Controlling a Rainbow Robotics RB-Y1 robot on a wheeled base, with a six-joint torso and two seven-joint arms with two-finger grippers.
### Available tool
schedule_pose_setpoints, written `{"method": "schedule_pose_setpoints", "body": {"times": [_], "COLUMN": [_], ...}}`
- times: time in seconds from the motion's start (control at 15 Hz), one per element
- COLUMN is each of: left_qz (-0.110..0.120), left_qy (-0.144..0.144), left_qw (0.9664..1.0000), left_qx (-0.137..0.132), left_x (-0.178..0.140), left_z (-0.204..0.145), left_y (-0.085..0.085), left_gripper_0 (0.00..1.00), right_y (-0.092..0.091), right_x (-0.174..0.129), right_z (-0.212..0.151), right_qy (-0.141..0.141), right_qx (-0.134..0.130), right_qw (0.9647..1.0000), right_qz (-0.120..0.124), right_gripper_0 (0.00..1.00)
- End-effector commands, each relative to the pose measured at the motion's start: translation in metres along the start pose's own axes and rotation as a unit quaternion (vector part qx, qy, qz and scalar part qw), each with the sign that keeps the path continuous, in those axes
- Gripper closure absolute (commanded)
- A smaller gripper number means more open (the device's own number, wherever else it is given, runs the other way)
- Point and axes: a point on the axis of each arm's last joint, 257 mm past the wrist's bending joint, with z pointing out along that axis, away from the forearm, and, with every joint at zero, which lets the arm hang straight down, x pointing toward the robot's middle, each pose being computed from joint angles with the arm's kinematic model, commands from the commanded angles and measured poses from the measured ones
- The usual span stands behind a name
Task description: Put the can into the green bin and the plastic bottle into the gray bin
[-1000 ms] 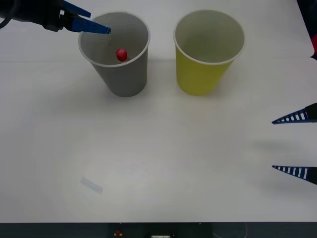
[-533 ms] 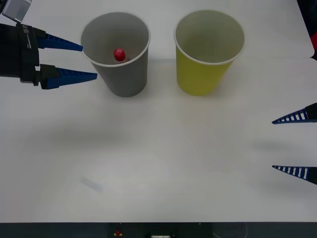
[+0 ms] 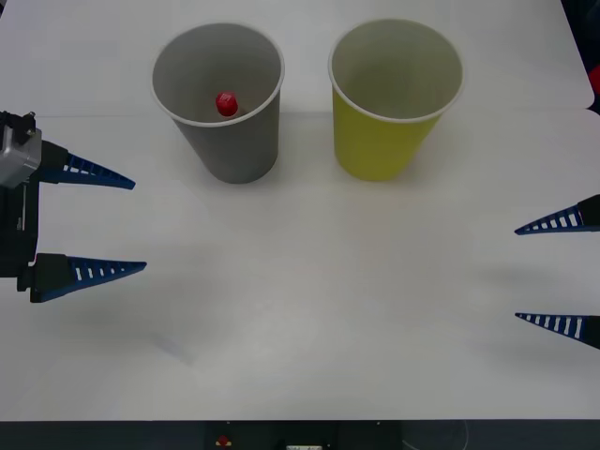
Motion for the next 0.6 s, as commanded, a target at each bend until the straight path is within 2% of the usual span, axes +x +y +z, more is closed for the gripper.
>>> {"method": "schedule_pose_setpoints", "body": {"times": [0.07,0.33,0.47,0.6], "left_qz": [0.033,0.076,0.08,0.103], "left_qy": [0.01,0.01,0.011,0.037], "left_qw": [0.9992,0.9968,0.9963,0.9937], "left_qx": [0.019,0.021,0.03,0.027], "left_x": [0.025,0.052,0.061,0.07], "left_z": [0.003,0.014,0.015,0.011], "left_y": [-0.02,-0.036,-0.047,-0.049], "left_gripper_0": [0.0,0.0,0.0,0.0], "right_y": [0.0,0.0,0.0,0.0], "right_x": [0.0,0.0,0.0,0.0], "right_z": [0.0,0.0,0.0,0.0], "right_qy": [0.0,0.0,0.0,0.0], "right_qx": [0.0,0.0,0.0,0.0], "right_qw": [1.0,1.0,1.0,1.0], "right_qz": [0.0,0.0,0.0,0.0], "right_gripper_0": [0.0,0.0,0.0,0.0]}}
